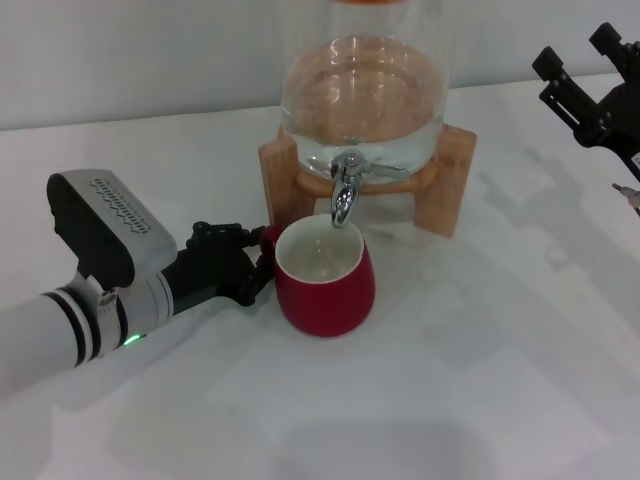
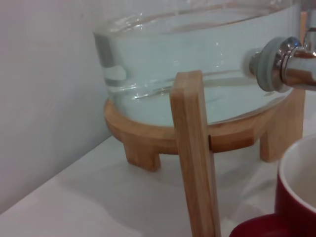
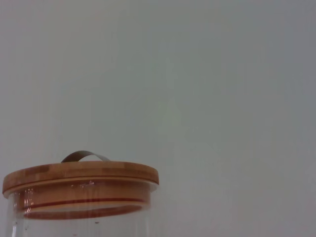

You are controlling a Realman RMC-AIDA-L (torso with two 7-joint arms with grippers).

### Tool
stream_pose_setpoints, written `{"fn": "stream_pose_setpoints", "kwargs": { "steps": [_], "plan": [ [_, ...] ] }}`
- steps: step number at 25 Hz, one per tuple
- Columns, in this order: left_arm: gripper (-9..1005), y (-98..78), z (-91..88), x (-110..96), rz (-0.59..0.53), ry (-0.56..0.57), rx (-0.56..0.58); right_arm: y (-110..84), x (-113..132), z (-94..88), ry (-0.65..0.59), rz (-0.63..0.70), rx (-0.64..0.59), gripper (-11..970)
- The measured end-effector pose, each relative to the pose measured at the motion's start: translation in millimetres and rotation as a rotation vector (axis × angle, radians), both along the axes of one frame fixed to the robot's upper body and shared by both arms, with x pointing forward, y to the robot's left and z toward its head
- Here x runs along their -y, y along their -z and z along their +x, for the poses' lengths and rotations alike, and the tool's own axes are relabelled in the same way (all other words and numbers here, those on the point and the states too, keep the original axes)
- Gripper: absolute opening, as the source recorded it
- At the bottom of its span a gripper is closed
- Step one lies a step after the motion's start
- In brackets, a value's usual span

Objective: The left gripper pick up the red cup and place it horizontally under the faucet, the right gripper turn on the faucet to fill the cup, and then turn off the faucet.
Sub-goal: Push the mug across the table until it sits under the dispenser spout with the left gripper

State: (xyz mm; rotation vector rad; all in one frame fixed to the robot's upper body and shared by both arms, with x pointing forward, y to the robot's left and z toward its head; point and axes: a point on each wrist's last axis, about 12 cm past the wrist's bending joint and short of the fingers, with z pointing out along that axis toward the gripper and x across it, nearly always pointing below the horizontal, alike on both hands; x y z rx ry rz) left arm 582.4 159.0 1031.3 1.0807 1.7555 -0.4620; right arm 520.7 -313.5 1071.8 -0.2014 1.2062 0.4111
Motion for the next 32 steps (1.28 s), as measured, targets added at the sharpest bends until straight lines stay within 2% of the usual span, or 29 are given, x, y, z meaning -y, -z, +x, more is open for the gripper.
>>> {"fn": "stream_pose_setpoints", "kwargs": {
  "steps": [25, 30, 32],
  "plan": [
    [375, -2.7, -2.1, 3.3, -0.022, -0.001, 0.002, 0.3, 0.7, 1.9, 0.006, -0.003, -0.009, 842],
    [476, -3.1, -1.8, 3.5, -0.025, -0.004, 0.001, -0.3, 0.4, 2.7, 0.005, -0.002, -0.007, 841],
    [476, -3.1, -1.6, 3.5, -0.024, -0.006, 0.0, -0.3, 0.4, 2.7, 0.006, -0.002, -0.007, 841]
  ]
}}
